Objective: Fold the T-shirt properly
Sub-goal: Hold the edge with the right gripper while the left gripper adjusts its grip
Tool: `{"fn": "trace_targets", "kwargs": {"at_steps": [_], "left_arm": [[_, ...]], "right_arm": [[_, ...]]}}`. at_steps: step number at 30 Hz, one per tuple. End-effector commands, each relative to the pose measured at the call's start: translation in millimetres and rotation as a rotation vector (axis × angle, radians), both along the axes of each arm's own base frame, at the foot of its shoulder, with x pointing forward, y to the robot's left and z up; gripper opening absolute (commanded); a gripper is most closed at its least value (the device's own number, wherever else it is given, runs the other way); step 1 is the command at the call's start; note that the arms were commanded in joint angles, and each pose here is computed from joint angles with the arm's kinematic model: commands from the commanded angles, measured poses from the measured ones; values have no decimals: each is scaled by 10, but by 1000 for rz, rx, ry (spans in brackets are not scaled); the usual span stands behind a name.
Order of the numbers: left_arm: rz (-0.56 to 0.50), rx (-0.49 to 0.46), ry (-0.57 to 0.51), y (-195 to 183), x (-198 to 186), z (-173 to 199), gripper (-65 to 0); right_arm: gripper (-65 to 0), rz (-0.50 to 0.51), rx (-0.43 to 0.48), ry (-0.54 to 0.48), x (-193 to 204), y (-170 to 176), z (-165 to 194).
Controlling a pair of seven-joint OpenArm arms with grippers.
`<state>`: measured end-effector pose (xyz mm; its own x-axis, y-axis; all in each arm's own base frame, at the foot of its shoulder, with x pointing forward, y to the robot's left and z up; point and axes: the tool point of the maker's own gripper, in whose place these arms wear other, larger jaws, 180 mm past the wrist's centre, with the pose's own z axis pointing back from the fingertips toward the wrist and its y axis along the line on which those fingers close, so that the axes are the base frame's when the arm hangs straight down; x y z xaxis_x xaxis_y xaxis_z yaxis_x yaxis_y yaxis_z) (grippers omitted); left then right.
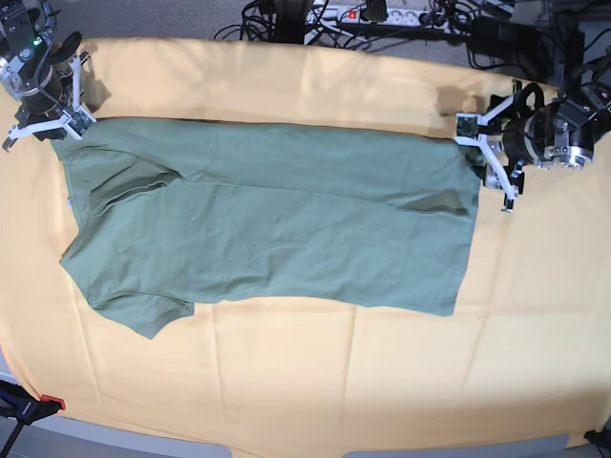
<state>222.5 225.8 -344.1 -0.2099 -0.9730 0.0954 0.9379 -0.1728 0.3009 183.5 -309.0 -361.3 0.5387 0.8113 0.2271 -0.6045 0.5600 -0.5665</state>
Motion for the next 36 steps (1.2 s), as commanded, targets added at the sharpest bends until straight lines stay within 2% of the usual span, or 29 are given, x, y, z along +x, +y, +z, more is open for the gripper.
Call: {"fn": "trace_targets", "kwargs": {"at_steps": [1,5,10,15,27,29,33,36], "left_arm": [[-3,10,-18,45,55,84,-277],[-21,14,18,41,-10,64,-277],[29,3,-31,78,100,73,-330],[35,4,-71,134,189,67,-330],[20,-59,-65,-32,183,36,-331],[20,-64,-65,-46,184,33,-389],[39,-71,-95,-43,241,57,-645],[64,-78,-140,-34,325,103,-650]], "right_arm": [[-461,5,-16,-23,62,-34,78],[-461,5,-16,-24,62,-35,78],[-461,5,-15,-24,62,-34,78],[-461,5,-15,-24,63,-34,79],[-461,5,-16,-24,62,-35,78],[-461,5,-16,-24,62,-35,78],[-461,5,-16,-24,63,-35,80],[-482,6,-17,-26,66,-33,84]]}}
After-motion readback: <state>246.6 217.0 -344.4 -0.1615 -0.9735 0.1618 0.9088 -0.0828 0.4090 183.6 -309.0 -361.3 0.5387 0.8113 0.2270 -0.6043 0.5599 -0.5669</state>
